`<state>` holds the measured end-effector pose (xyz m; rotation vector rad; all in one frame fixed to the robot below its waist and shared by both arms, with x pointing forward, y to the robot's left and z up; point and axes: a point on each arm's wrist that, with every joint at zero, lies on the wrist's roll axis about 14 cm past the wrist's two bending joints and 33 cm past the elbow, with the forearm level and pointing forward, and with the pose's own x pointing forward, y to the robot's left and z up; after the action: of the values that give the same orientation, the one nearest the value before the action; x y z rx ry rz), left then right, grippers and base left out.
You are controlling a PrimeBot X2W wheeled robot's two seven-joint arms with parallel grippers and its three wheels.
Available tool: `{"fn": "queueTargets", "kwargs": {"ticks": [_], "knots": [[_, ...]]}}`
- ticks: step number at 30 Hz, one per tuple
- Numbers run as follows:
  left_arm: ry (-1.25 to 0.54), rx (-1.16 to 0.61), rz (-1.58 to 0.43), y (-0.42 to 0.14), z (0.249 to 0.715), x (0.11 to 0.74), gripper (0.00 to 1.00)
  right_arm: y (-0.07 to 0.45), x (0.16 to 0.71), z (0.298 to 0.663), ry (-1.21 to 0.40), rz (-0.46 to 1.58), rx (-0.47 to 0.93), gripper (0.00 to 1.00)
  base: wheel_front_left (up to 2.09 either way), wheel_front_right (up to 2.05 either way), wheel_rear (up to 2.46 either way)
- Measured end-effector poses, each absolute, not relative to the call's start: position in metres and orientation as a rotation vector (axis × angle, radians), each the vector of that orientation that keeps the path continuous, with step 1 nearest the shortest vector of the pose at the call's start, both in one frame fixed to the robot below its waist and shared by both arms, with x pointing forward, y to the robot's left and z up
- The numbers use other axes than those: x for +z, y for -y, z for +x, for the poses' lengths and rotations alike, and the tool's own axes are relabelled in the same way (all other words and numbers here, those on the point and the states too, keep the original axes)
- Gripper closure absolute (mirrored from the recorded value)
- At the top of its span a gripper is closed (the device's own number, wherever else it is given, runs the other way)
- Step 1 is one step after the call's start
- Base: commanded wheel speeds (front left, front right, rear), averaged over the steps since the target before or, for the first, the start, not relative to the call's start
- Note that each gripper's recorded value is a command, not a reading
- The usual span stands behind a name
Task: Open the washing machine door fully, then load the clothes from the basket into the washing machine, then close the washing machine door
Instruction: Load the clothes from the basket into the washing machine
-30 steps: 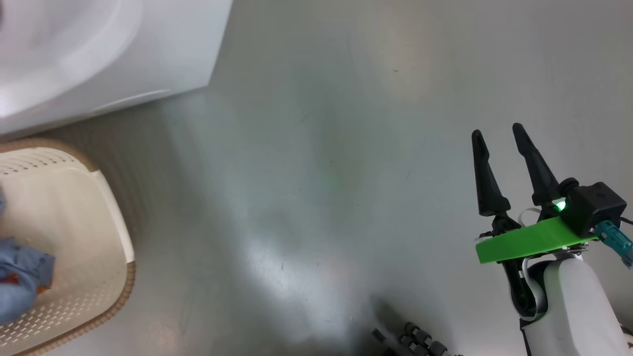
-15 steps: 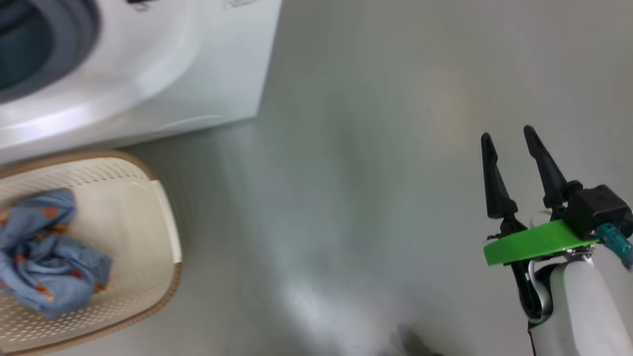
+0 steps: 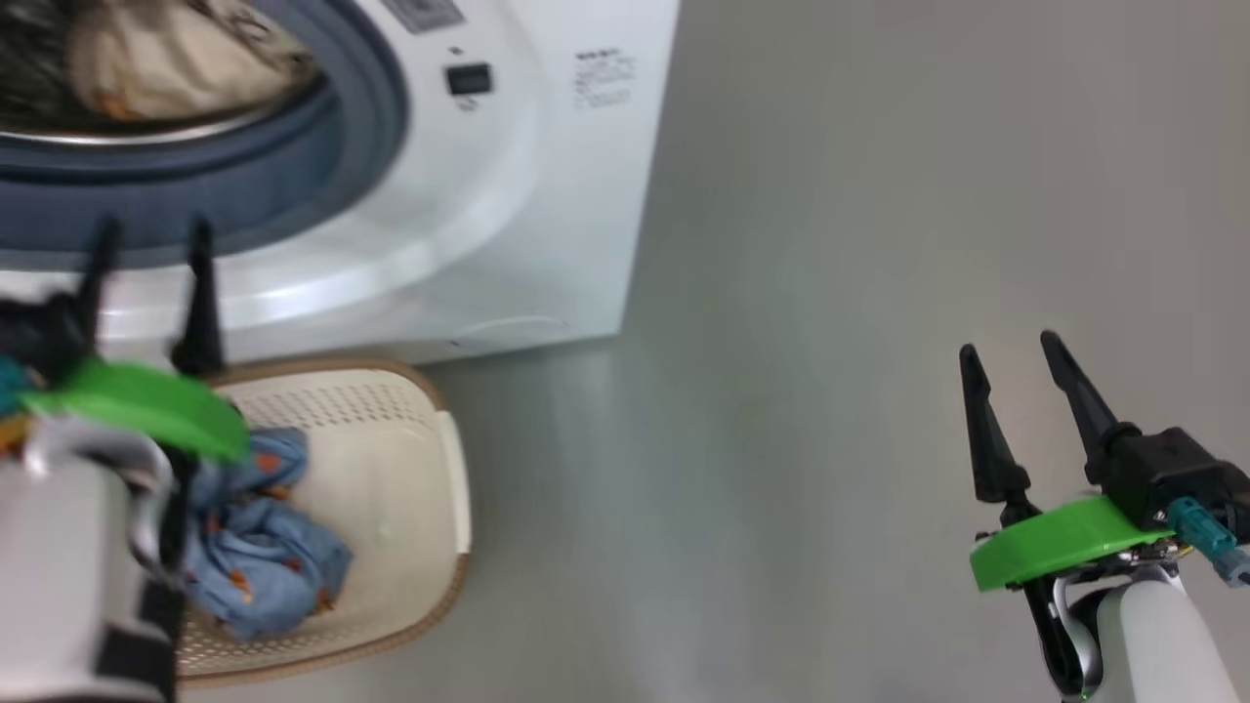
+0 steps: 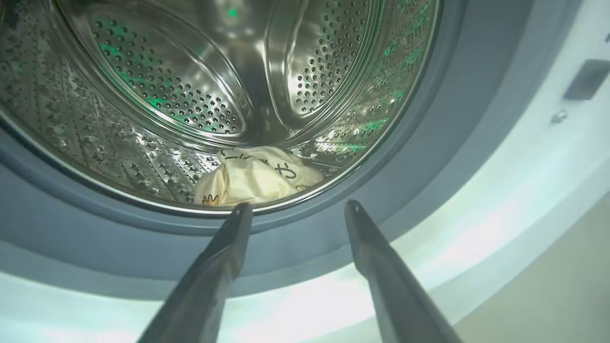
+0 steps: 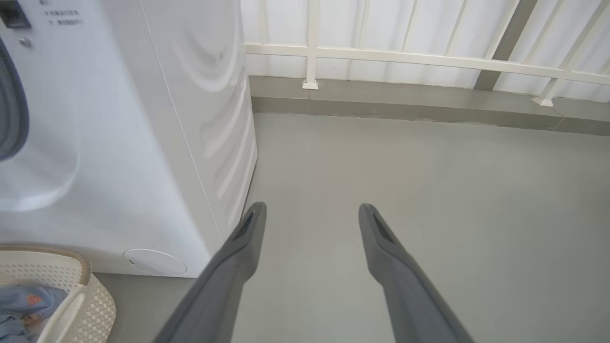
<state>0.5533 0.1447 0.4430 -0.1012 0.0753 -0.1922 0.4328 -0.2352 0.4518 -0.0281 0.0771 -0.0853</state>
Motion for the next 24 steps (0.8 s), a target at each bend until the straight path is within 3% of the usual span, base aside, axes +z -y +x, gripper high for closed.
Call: {"fn": "queueTargets", "kwargs": {"ticks": [9,24], "knots": [[-0.113,-0.122,-0.120,-0.158,0.464,0.440,0.00,0.210,0.479,0.426,-0.026,-0.010,-0.020,0.00,0.00,0.00,0.00],[-0.007,-0.013,-0.209,-0.173,0.387,0.480,0.00,0.186,0.512,0.407,0.046,0.011,0.047,0.00,0.00,0.00,0.00]]}}
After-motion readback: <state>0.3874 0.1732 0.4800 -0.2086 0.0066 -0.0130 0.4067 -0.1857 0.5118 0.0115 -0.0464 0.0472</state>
